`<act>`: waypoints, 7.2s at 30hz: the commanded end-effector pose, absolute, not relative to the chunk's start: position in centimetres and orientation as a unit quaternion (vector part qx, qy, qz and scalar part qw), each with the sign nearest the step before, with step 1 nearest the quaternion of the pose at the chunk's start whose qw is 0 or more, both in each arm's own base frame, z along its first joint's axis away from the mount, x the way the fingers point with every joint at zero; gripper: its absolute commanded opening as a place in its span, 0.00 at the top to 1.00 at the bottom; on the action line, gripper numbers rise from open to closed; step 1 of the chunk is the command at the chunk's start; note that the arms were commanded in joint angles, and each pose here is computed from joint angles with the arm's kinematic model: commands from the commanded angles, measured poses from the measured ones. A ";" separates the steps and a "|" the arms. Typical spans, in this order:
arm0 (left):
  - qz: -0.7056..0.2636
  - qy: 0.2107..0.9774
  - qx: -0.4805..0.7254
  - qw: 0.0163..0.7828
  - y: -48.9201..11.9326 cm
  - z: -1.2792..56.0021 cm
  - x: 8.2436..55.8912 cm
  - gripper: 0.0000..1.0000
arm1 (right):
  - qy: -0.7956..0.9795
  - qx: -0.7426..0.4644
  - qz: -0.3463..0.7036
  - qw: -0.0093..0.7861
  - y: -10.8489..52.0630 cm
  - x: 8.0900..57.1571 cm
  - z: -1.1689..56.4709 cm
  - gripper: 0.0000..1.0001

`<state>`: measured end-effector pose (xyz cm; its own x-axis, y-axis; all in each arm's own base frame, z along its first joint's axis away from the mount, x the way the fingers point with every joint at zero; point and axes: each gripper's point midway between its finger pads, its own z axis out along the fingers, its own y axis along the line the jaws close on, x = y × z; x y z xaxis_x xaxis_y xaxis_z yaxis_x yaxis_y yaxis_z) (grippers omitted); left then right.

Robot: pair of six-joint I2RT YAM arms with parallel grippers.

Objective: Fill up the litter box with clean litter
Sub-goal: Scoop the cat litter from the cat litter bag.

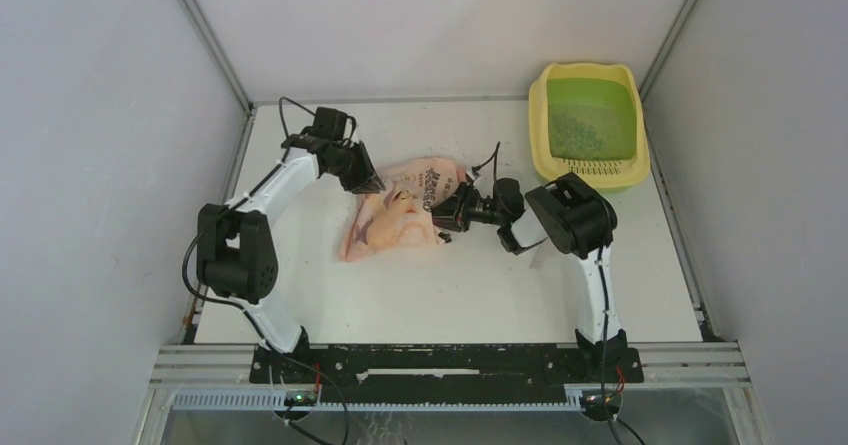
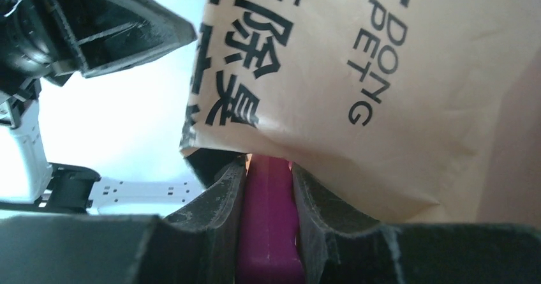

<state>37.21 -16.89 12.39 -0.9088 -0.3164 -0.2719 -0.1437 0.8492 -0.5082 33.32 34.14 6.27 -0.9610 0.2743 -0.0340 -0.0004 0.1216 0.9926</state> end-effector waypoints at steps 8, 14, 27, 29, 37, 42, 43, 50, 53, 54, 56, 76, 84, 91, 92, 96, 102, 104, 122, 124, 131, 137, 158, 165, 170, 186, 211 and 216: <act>-0.268 0.937 -0.136 0.178 -17.4 12.5 36.5 0.78 | 0.694 0.056 0.710 0.105 30.6 29.9 12.1 1.00; -0.274 0.935 -0.132 0.182 -17.6 13.0 36.7 0.78 | 0.710 0.060 0.692 0.114 28.3 28.0 11.4 1.00; -0.282 0.934 -0.127 0.179 -17.9 13.1 36.3 0.79 | 0.789 0.082 0.599 0.114 24.5 25.6 6.8 1.00; -0.282 0.934 -0.126 0.179 -18.0 13.1 36.2 0.79 | 0.790 0.082 0.595 0.123 23.7 25.3 6.7 1.00; -0.280 0.936 -0.123 0.175 -18.3 12.9 35.9 0.80 | 0.755 0.107 0.632 0.138 20.7 24.0 7.4 1.00; -0.278 0.937 -0.123 0.174 -18.4 12.9 35.8 0.80 | 0.732 0.121 0.655 0.146 19.4 22.7 7.7 1.00; -0.277 0.937 -0.122 0.175 -18.4 13.0 35.8 0.80 | 0.732 0.122 0.654 0.145 19.3 22.5 7.5 1.00; -0.274 0.938 -0.116 0.176 -18.7 13.5 35.5 0.80 | 0.736 0.136 0.645 0.155 18.4 21.7 6.9 1.00; -0.283 0.937 -0.111 0.175 -19.4 14.0 35.0 0.80 | 0.732 0.138 0.648 0.162 17.8 21.4 7.6 1.00; -0.285 0.936 -0.107 0.176 -19.8 14.2 34.9 0.80 | 0.731 0.137 0.649 0.161 17.7 21.2 7.7 1.00; -0.292 0.936 -0.097 0.174 -21.0 14.5 34.4 0.80 | 0.729 0.135 0.650 0.164 17.7 21.2 8.0 1.00; -0.273 0.937 -0.114 0.186 -20.2 12.0 33.3 0.80 | 0.706 0.113 0.678 0.167 28.1 27.3 10.3 1.00; -0.255 0.934 -0.141 0.209 -15.8 12.8 33.3 0.80 | 0.687 0.097 0.704 0.150 35.7 30.4 11.4 1.00; -0.255 0.933 -0.147 0.207 -15.3 12.6 33.5 0.80 | 0.697 0.104 0.698 0.122 34.8 30.1 9.2 1.00; -0.256 0.933 -0.147 0.206 -15.3 12.5 33.5 0.80 | 0.704 0.105 0.692 0.116 34.2 29.9 8.6 1.00; -0.260 0.932 -0.152 0.200 -15.6 11.8 33.5 0.80 | 0.720 0.113 0.677 0.100 31.8 28.5 6.8 1.00; -0.257 0.934 -0.152 0.196 -15.9 11.2 33.3 0.80 | 0.734 0.124 0.659 0.112 27.5 27.0 5.9 1.00; -0.257 0.934 -0.152 0.196 -15.9 11.2 33.3 0.80 | 0.733 0.126 0.657 0.118 26.3 26.8 6.0 1.00; -0.245 0.943 -0.138 0.177 -19.1 7.4 34.8 0.81 | 0.724 0.114 0.667 0.137 24.2 26.6 7.9 1.00; -0.236 0.947 -0.139 0.168 -19.1 6.3 35.2 0.81 | 0.725 0.116 0.665 0.137 23.9 26.5 7.7 1.00; -0.209 0.955 -0.151 0.148 -18.5 3.5 35.0 0.82 | 0.729 0.134 0.655 0.149 21.6 26.3 7.0 1.00; -0.205 0.956 -0.154 0.145 -18.4 3.1 35.0 0.82 | 0.729 0.148 0.648 0.163 19.5 25.9 6.8 1.00; -0.192 0.955 -0.173 0.147 -15.7 2.4 35.0 0.82 | 0.731 0.173 0.630 0.195 16.4 24.6 6.2 1.00; -0.179 0.953 -0.193 0.150 -13.1 2.1 35.0 0.82 | 0.729 0.137 0.644 0.188 20.0 25.2 7.6 1.00; -0.167 0.950 -0.212 0.155 -10.8 2.0 35.2 0.82 | 0.720 0.116 0.656 0.193 23.2 26.7 8.9 1.00; -0.203 0.932 -0.223 0.201 -9.5 7.5 35.7 0.81 | 0.709 0.064 0.679 0.180 25.7 27.3 10.2 1.00; -0.232 0.929 -0.206 0.202 -10.9 9.1 34.1 0.81 | 0.651 0.038 0.737 0.175 29.5 27.6 18.4 1.00; -0.237 0.928 -0.203 0.202 -11.1 9.3 33.7 0.81 | 0.640 0.047 0.749 0.166 31.5 28.3 19.2 1.00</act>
